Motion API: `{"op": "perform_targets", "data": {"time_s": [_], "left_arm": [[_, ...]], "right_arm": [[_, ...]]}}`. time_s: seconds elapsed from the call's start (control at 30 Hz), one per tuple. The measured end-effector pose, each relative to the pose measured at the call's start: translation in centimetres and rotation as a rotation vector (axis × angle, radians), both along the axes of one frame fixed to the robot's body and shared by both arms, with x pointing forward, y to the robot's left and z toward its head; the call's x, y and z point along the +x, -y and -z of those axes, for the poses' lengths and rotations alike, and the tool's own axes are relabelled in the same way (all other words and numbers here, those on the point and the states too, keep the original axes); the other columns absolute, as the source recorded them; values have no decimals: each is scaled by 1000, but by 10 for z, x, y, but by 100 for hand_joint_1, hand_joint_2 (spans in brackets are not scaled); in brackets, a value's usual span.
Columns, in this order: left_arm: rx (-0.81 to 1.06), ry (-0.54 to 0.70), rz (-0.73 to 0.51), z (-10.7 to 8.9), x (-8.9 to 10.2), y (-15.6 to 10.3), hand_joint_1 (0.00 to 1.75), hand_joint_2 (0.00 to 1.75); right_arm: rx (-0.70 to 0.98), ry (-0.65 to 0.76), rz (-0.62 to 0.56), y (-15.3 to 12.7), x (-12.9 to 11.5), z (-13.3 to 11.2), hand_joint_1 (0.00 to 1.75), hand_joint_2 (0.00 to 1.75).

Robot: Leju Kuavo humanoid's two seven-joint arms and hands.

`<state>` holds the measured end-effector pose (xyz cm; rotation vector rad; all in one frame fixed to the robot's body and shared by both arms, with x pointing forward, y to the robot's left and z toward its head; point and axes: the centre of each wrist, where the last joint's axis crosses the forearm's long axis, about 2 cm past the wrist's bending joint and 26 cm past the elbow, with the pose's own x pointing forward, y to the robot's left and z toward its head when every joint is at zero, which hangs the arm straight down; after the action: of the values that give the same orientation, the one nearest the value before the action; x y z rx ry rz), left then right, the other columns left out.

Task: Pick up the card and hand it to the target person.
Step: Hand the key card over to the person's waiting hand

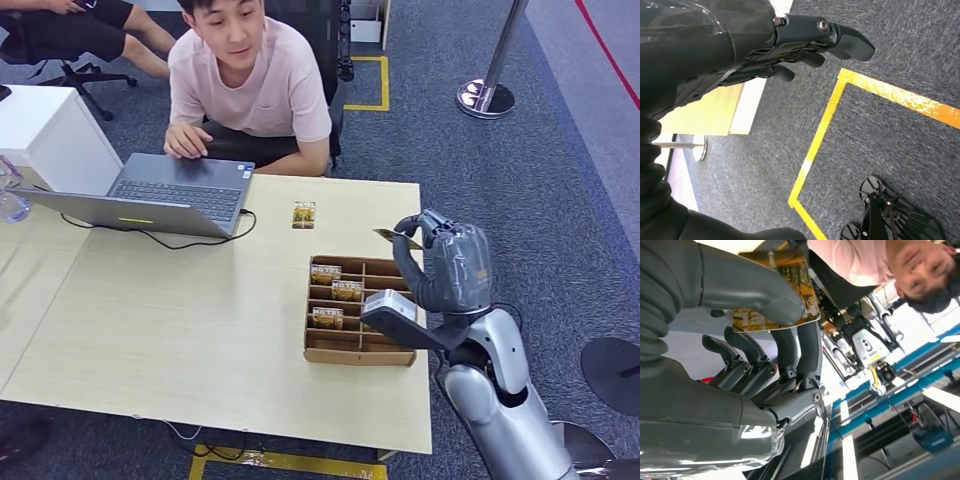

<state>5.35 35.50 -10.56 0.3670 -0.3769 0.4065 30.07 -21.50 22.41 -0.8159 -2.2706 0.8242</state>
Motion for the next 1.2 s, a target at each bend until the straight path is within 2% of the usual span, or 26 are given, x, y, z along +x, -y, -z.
{"op": "perform_targets", "data": {"time_s": [0.17, 0.37, 0.63, 0.77, 0.93, 1.2], "left_arm": [[-2, -1, 10, 0, 1, 2, 0, 175], [-3, -1, 31, 0, 4, 3, 0, 175], [-3, 2, 36, -1, 6, 3, 0, 175], [-2, 2, 46, -1, 8, 3, 0, 175], [-1, 6, 72, -3, 20, 3, 0, 175], [-2, 7, 93, -5, 35, 3, 0, 175]], "right_arm": [[4, 80, -15, -3, -1, 1, 166, 175], [-20, 213, -3, -22, 1, 18, 166, 175], [-43, 181, -9, -39, 5, 38, 166, 175], [-73, 227, -3, -44, 8, 39, 166, 175], [-155, 276, -23, -67, 26, 38, 166, 175], [-237, 179, 28, -99, 59, 41, 166, 175]]}}
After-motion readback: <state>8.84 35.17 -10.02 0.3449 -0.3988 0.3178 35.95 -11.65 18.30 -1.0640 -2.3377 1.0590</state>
